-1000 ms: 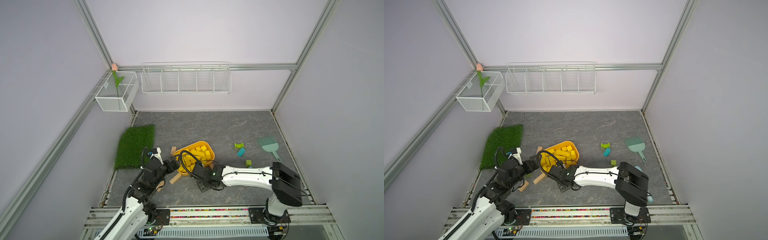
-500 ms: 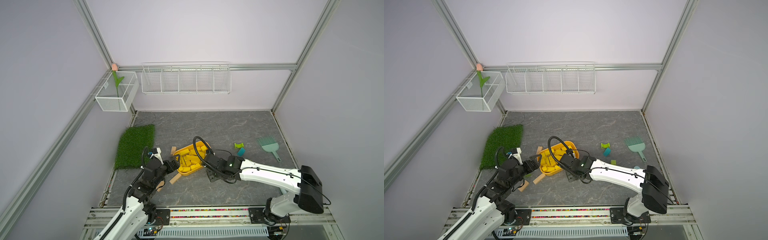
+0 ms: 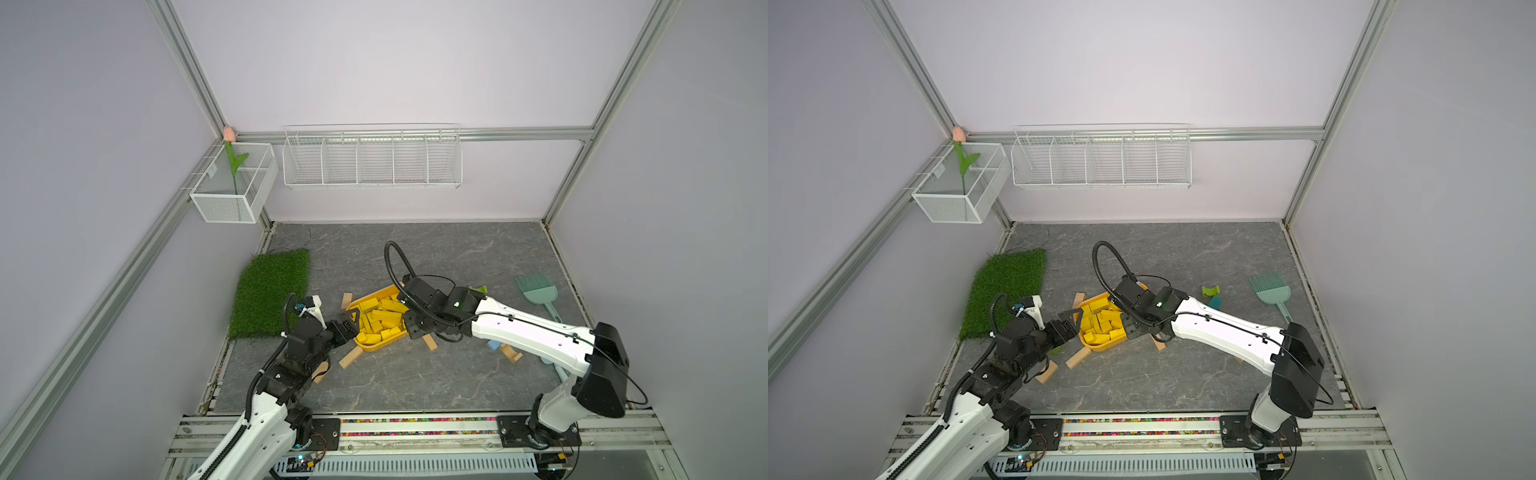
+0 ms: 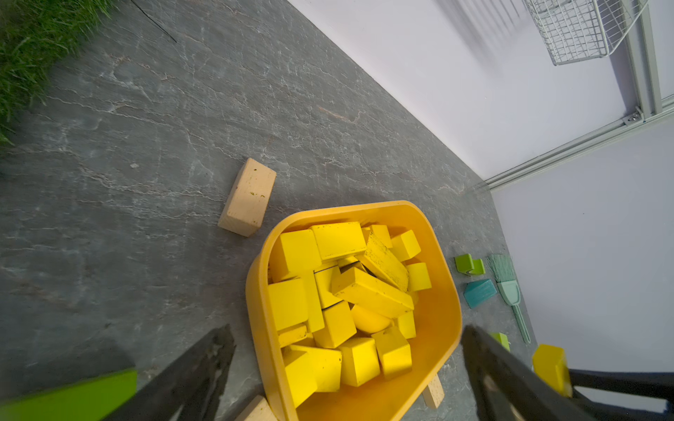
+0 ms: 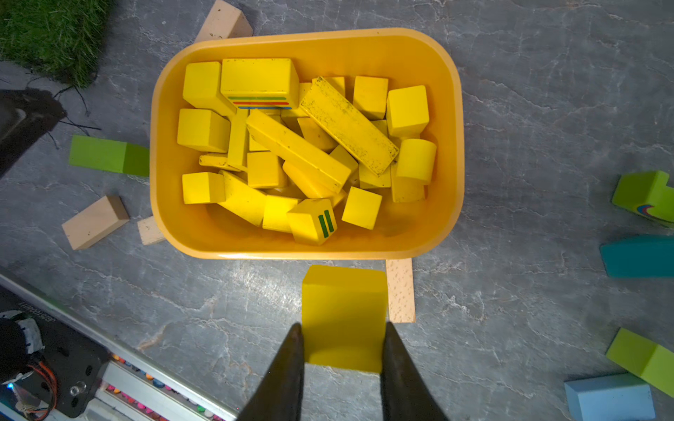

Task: Pick out the yellow building blocks
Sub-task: Pick up the building block from the center of the board, then place the building block in the storage box.

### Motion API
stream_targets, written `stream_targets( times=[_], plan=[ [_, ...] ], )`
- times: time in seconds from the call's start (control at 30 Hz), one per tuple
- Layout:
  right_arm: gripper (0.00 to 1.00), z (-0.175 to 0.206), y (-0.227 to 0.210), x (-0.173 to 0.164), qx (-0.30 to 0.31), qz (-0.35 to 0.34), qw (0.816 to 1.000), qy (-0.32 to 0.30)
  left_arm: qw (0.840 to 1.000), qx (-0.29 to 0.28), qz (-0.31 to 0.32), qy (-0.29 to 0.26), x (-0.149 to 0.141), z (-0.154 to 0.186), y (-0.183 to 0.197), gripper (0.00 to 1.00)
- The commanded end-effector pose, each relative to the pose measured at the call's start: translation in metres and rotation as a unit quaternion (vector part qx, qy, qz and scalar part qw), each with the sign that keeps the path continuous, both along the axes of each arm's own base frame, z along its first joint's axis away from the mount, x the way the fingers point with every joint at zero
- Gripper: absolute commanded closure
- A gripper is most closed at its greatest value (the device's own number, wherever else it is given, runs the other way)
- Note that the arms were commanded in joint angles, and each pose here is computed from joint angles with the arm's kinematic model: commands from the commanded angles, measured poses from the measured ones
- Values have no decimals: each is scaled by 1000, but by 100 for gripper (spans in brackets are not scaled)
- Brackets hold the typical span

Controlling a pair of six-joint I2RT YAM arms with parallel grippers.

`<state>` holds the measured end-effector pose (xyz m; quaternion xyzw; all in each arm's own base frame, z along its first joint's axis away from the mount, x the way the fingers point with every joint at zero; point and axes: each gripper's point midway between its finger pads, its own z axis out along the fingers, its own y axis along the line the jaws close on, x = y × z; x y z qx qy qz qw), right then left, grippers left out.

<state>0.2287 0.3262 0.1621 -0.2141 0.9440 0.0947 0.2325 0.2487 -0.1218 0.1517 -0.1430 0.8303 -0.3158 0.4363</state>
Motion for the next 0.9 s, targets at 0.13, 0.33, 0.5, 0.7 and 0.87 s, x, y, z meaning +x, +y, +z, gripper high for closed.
stream_targets(
  times=[0.13, 0.33, 0.5, 0.7, 0.87],
  plan=[
    [72, -14, 36, 1, 23, 32, 998, 39, 1000, -8, 4, -1, 1, 2, 1, 0],
    [72, -30, 58, 1, 41, 41, 996, 67, 1000, -10, 5, 0, 2, 1, 2, 0],
    [73, -39, 70, 2, 46, 46, 995, 79, 1000, -11, 5, 1, 2, 0, 2, 0],
    [73, -49, 86, 5, 48, 47, 994, 88, 1000, -14, 5, 1, 2, 0, 2, 0],
    [73, -58, 98, 7, 44, 49, 993, 95, 1000, -15, 4, 2, 2, 0, 2, 0]
  ],
)
